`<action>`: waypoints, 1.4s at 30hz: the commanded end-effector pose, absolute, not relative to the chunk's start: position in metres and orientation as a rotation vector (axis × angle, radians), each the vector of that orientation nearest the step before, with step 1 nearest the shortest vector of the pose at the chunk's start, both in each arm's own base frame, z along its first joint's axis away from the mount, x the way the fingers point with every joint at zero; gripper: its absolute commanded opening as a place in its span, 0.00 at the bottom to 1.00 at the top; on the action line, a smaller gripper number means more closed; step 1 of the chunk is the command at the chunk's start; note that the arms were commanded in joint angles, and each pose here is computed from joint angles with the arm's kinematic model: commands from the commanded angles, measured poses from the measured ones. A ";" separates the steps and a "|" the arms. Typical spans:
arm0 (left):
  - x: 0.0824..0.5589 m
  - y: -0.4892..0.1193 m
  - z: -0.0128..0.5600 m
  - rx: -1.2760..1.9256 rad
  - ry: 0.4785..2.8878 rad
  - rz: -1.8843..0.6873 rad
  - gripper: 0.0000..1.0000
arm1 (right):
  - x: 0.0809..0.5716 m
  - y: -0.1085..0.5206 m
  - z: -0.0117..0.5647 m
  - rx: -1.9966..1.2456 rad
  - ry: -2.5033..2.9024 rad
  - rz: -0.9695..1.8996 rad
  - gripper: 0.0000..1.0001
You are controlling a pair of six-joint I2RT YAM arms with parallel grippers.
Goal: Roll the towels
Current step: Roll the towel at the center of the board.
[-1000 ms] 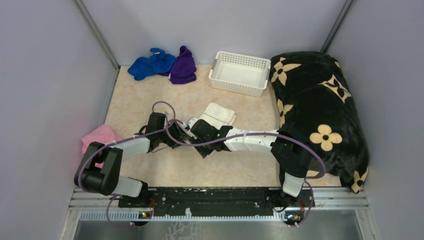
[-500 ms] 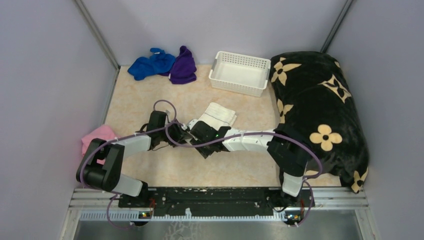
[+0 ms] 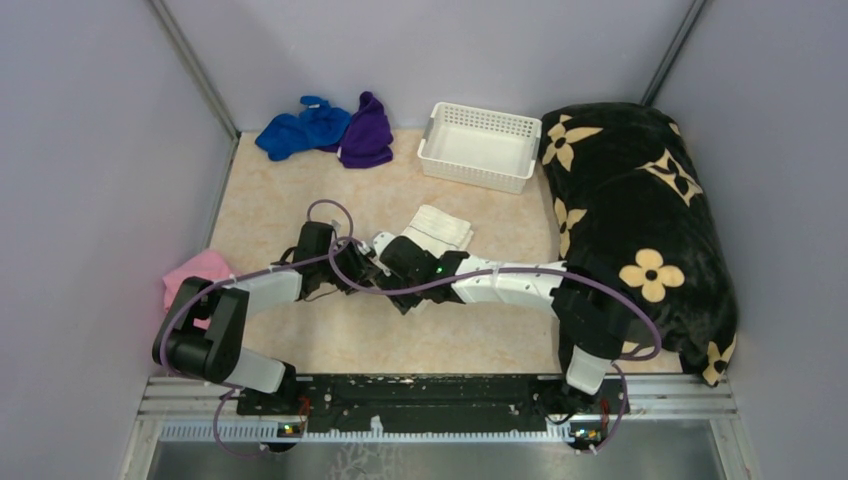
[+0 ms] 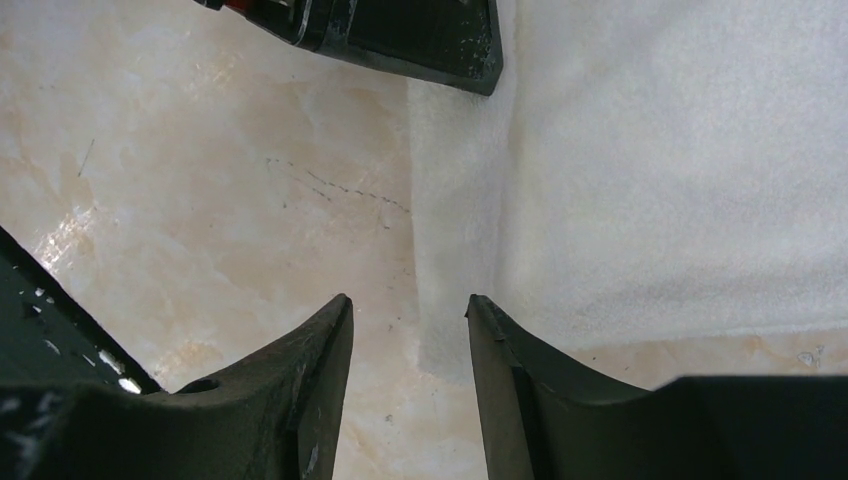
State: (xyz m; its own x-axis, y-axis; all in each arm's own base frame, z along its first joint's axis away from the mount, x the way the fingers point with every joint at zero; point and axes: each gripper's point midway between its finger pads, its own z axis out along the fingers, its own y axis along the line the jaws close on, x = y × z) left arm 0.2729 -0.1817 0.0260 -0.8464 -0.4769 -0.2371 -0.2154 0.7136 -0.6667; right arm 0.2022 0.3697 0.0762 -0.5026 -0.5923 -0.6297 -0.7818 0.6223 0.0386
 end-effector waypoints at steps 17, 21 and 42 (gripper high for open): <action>0.236 -0.149 -0.024 -0.585 2.729 -0.634 0.54 | 0.205 0.359 0.027 -1.178 2.293 0.278 0.46; 0.236 -0.148 -0.024 -0.586 2.737 -0.624 0.54 | 0.204 0.348 0.016 -1.202 2.295 0.211 0.45; 0.241 -0.148 0.032 -0.607 2.623 -0.685 0.67 | 0.155 0.390 0.025 -1.152 2.388 0.908 0.00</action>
